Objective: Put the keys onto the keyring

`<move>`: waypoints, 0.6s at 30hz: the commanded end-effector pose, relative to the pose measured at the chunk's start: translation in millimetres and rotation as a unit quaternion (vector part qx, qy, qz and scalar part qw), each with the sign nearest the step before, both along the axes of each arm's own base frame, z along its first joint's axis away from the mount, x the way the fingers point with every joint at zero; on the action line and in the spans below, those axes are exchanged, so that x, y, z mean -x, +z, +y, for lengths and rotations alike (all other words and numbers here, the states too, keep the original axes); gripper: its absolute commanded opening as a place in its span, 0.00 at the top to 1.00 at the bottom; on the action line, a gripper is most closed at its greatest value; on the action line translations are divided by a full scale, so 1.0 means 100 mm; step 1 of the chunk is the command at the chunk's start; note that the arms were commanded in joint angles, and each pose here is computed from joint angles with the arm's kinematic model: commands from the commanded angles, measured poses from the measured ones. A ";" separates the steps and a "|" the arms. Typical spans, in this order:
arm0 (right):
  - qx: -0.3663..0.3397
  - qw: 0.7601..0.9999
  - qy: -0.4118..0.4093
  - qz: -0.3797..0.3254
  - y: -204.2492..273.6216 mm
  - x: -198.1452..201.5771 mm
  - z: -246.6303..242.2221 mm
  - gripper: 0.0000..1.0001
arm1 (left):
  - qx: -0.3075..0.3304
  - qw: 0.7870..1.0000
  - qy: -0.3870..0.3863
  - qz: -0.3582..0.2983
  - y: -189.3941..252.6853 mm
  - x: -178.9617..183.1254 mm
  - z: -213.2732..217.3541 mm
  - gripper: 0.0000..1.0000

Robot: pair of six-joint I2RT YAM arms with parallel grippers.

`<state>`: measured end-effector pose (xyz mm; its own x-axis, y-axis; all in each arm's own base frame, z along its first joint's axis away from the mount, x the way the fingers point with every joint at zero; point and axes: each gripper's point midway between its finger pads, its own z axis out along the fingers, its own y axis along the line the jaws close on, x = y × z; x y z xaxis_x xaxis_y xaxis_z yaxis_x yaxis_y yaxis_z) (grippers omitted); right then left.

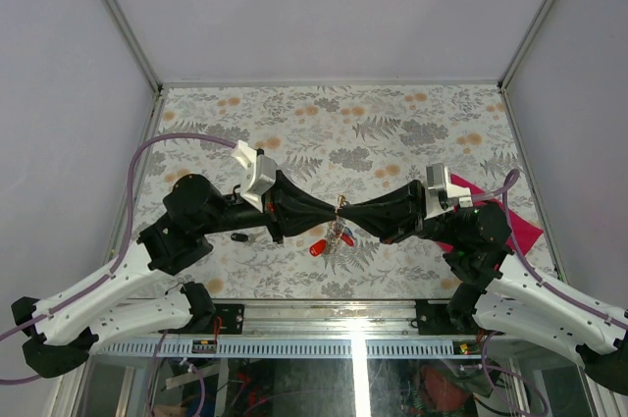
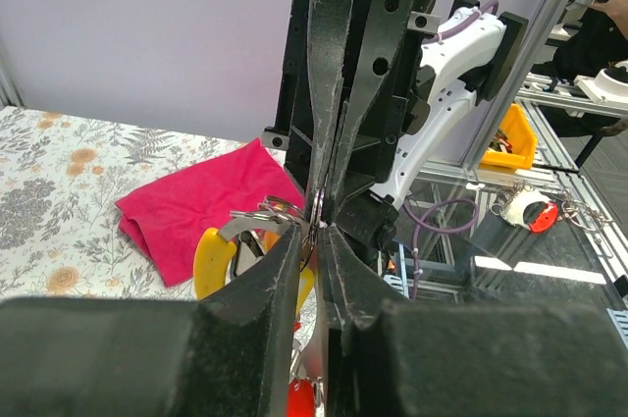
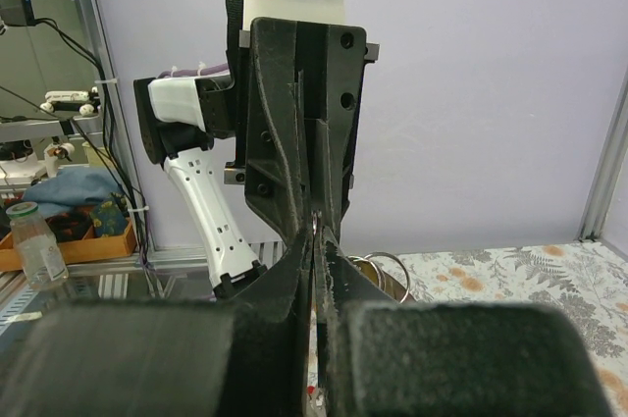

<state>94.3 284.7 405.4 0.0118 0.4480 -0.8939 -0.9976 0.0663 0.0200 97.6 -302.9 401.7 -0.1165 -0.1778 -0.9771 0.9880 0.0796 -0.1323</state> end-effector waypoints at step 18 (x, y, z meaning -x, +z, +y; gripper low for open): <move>-0.024 0.998 -0.022 -0.050 0.34 0.09 -0.18 0.77 | -0.044 0.998 -0.033 -0.028 0.08 0.11 -0.01 1.00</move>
<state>93.9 283.2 405.1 0.0200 0.4420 -0.8968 -0.9973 0.0728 0.0137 92.8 -306.2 400.6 -0.1162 -0.1385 -0.9835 0.9914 0.0441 -0.1234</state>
